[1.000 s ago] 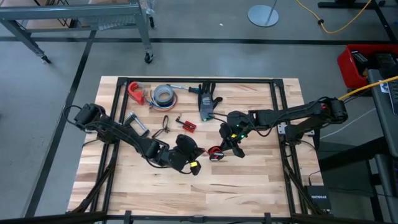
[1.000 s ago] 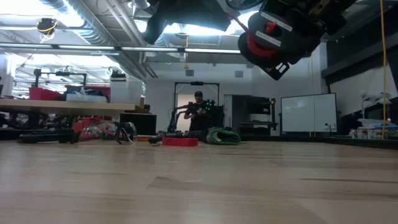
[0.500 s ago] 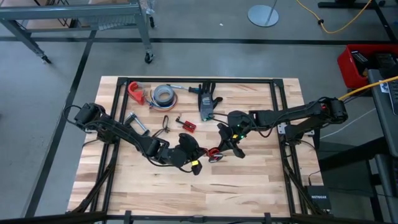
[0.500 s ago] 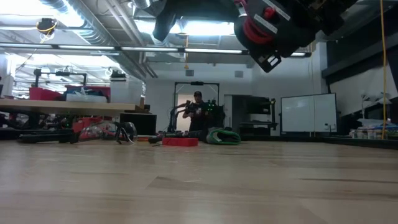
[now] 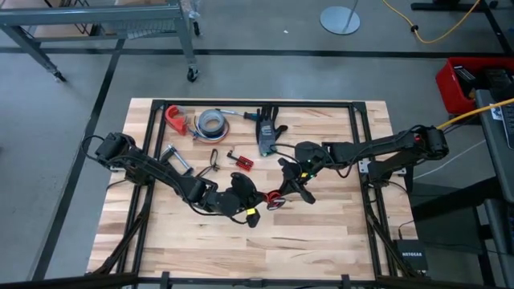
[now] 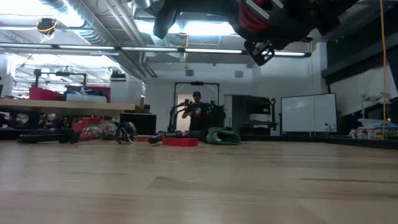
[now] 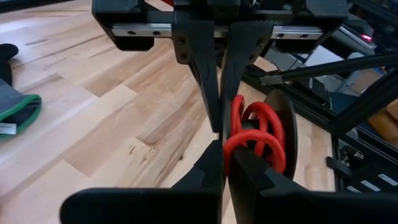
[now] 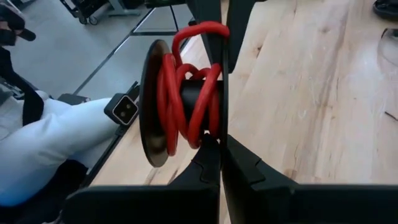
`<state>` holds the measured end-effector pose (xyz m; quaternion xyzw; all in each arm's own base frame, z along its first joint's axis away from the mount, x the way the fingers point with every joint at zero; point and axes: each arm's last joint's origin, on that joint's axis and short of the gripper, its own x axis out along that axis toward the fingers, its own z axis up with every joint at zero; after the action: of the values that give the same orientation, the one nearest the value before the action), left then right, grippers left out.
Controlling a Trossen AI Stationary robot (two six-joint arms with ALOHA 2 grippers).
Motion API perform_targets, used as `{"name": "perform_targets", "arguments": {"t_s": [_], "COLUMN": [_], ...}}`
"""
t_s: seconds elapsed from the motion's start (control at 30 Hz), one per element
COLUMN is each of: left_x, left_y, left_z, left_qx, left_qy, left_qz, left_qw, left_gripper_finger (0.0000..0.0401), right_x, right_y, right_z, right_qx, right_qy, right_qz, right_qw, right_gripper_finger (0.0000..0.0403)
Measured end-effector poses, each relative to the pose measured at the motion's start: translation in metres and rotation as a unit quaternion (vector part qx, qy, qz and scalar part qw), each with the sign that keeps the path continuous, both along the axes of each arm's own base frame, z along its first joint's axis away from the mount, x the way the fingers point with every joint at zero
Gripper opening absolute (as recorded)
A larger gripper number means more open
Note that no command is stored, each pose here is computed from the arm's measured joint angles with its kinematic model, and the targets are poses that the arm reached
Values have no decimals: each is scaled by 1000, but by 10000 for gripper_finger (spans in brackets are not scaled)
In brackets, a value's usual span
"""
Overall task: Coil cords
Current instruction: Coil the orange wire into the black spool
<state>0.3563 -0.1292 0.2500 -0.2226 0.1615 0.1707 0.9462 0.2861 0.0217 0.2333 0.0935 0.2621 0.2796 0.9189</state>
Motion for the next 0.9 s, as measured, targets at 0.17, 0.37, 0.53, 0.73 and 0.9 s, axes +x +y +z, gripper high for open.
{"name": "perform_targets", "arguments": {"t_s": [0.17,0.37,0.53,0.73,0.9], "left_x": [0,0,2,3,3], "left_y": [0,1,5,9,9], "left_z": [0,0,0,-1,-2], "left_qx": [-3,-4,-2,3,11], "left_qy": [-2,-1,0,2,3], "left_qz": [-3,-2,2,13,20], "left_qw": [1000,1000,1000,1000,1000], "left_gripper_finger": [1,11,28,5,3], "right_x": [1,1,1,1,1], "right_y": [0,0,0,-1,-1], "right_z": [1,1,2,1,1], "right_qx": [2,2,2,0,-6], "right_qy": [-11,-11,-12,-9,-6], "right_qz": [3,3,3,-1,-14], "right_qw": [1000,1000,1000,1000,1000], "right_gripper_finger": [3,3,3,6,34]}}
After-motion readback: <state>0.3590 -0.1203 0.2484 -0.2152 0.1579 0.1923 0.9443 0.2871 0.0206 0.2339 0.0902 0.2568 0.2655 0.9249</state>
